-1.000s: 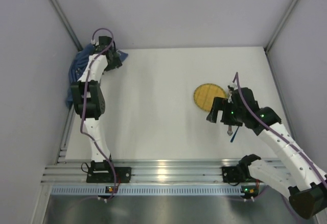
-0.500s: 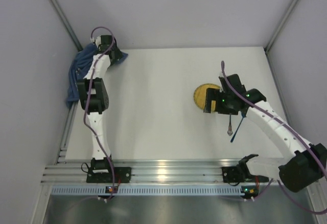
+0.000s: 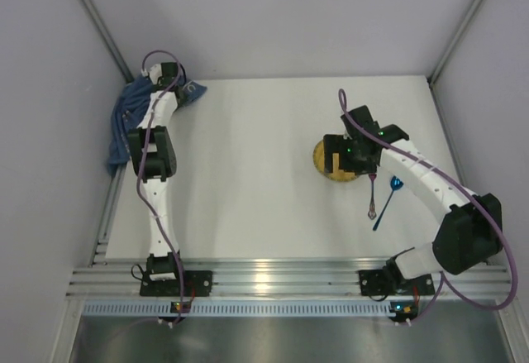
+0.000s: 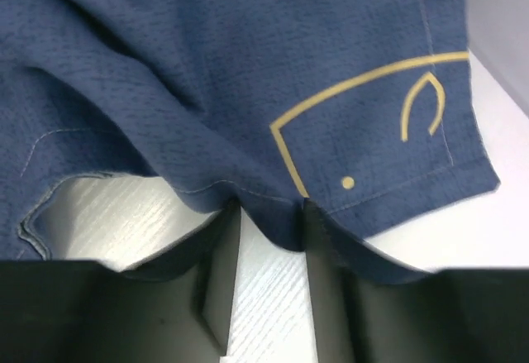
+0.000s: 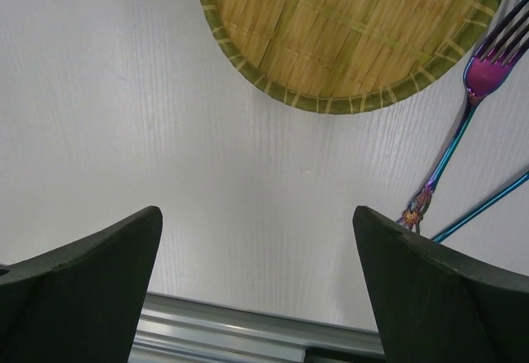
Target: Set the dinner table for one person
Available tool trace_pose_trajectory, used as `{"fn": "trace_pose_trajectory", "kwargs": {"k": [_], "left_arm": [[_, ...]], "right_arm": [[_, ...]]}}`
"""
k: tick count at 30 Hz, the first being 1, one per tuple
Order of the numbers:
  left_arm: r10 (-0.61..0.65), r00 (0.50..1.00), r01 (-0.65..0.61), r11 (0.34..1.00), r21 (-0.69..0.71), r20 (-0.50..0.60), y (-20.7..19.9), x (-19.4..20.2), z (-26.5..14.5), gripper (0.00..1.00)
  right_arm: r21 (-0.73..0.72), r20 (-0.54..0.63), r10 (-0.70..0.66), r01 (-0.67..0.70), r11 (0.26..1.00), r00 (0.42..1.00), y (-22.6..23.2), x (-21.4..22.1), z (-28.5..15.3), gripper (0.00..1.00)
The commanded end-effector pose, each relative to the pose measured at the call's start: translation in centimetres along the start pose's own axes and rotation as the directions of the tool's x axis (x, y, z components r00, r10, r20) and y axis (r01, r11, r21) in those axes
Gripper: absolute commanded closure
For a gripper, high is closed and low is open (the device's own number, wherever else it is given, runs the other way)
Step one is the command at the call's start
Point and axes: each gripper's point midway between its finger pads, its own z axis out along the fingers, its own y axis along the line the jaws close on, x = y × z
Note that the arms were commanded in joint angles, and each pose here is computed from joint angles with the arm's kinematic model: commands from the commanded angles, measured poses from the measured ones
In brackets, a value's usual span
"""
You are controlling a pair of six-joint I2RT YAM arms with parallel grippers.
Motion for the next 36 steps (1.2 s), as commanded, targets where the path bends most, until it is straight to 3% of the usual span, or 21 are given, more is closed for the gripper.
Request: {"fn": "trace_pose_trajectory", "kwargs": {"k": [1,3,4,10,15,19,20,22,23,26,29,34,36], "left_arm": [[-0.058,0.997,0.056,0.997,0.045,0.042,-0.6,-2.2,0.5,0.75],[-0.055,0.998,0.051,0.994,0.095,0.041,-1.6,-2.4,0.3,0.88],[-0.053,0.998,0.048,0.991,0.124,0.036,-2.3,-2.4,-0.1,1.0],[-0.073,0.997,0.071,0.98,0.188,0.005,-5.5,-1.6,-4.2,1.0],[-0.014,0.999,0.026,0.958,0.284,-0.046,-13.2,4.0,-11.7,1.0],[-0.038,0.989,0.093,0.914,0.396,-0.144,-19.9,9.9,-19.3,1.0],[-0.025,0.986,0.094,0.895,0.436,-0.162,-21.3,10.9,-20.8,0.96],[0.014,0.977,0.111,0.82,0.561,-0.215,-25.2,13.6,-25.6,0.19],[0.038,0.973,0.111,0.786,0.608,-0.226,-26.4,14.2,-27.5,0.01],[0.078,0.976,0.087,0.72,0.689,-0.205,-28.3,14.8,-33.1,0.01],[0.106,0.98,0.04,0.727,0.686,-0.169,-27.0,14.1,-35.0,0.01],[0.264,0.963,-0.209,0.856,0.473,-0.051,-19.1,13.5,-32.9,0.01],[0.35,0.936,-0.307,0.867,0.393,-0.04,-15.5,14.2,-31.9,0.01]], "right_arm": [[-0.016,0.051,-0.021,0.022,1.0,0.998,0.5,-2.4,-0.5,0.0],[-0.024,0.039,-0.023,0.024,0.999,0.999,0.7,-2.5,-0.2,0.0],[-0.028,0.036,-0.026,0.027,0.999,0.999,0.9,-2.5,-0.1,0.0],[-0.063,0.032,-0.027,0.029,0.998,0.999,1.4,-2.3,-0.4,0.0],[-0.077,0.055,-0.02,0.024,0.997,0.998,1.1,-1.7,-1.4,0.0],[-0.087,0.084,-0.022,0.029,0.996,0.996,0.7,-0.5,-2.6,0.0],[-0.08,0.075,-0.021,0.027,0.996,0.997,0.3,0.1,-2.4,0.0],[-0.08,0.073,-0.018,0.023,0.997,0.997,0.0,0.9,-2.8,0.0],[-0.087,0.082,-0.017,0.024,0.996,0.996,-0.1,1.2,-3.3,0.0],[-0.094,0.092,-0.01,0.019,0.995,0.996,-0.3,2.0,-4.2,0.0],[-0.111,0.108,0.006,0.006,0.994,0.994,-0.4,2.7,-5.1,0.0],[-0.151,0.113,0.036,-0.019,0.988,0.993,-0.3,4.0,-5.7,0.0],[-0.161,0.11,0.04,-0.022,0.987,0.993,-0.2,4.4,-5.8,0.0]]}}
